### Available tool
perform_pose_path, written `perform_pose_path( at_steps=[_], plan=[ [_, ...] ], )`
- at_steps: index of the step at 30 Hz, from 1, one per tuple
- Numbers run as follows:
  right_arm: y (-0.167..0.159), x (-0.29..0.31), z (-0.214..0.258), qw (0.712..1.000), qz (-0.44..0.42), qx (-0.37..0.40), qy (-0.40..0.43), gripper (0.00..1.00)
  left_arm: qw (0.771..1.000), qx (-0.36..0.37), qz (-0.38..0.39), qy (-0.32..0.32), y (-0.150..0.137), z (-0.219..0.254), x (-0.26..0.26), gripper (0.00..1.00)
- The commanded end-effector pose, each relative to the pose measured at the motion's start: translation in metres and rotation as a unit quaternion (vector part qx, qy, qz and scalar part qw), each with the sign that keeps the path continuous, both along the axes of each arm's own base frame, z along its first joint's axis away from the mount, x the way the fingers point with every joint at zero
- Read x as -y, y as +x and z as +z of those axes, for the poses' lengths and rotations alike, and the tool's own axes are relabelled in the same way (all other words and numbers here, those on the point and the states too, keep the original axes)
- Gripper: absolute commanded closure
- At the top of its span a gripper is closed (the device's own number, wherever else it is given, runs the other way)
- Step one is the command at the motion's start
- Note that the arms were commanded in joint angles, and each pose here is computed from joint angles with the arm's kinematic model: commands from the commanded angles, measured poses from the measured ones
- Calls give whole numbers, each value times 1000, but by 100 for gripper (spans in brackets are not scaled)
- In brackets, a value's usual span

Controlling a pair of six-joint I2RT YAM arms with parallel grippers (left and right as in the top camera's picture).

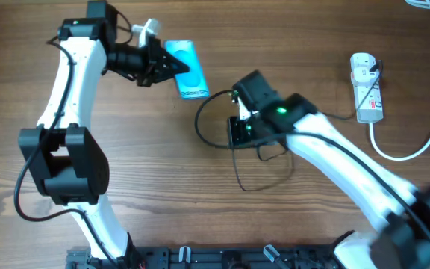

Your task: Plug charger to phone and switch on socket

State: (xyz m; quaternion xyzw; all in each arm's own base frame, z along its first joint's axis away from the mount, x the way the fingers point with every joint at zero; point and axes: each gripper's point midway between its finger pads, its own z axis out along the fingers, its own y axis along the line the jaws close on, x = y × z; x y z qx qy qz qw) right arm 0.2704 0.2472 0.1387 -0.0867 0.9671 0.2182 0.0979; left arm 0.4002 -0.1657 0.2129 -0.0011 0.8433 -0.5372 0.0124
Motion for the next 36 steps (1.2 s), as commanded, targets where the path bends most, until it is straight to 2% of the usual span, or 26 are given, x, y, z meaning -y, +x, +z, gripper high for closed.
perform_pose_path(
  at_steps=[1, 5, 9, 11, 17, 23, 28, 32, 36],
  plan=[
    [-14, -12, 59, 994, 48, 50, 80, 96, 988, 105, -79, -80, -20, 42, 39, 96],
    [-18, -9, 84, 990, 45, 82, 101, 96, 980, 132, -121, -86, -32, 43, 67, 96],
    [-17, -6, 83, 992, 27, 77, 96, 96, 974, 153, -144, -88, -39, 47, 83, 96],
    [-14, -2, 80, 993, 10, 76, 85, 96, 970, 179, -149, -67, -40, 49, 86, 96],
    [-13, -2, 81, 993, 11, 78, 86, 96, 968, 221, -121, -7, -32, 62, 74, 96],
    [-10, 0, 80, 993, 4, 84, 79, 96, 965, 243, -94, -11, -34, 93, 66, 96],
    [-7, -3, 84, 992, 6, 94, 85, 96, 973, 217, -81, -6, -36, 94, 66, 96],
    [-4, -4, 91, 989, 25, 120, 77, 96, 981, 182, -45, 40, -27, 81, 59, 96],
    [1, -4, 97, 988, 21, 141, 65, 96, 982, 178, -46, 40, -28, 80, 59, 96]
  ],
)
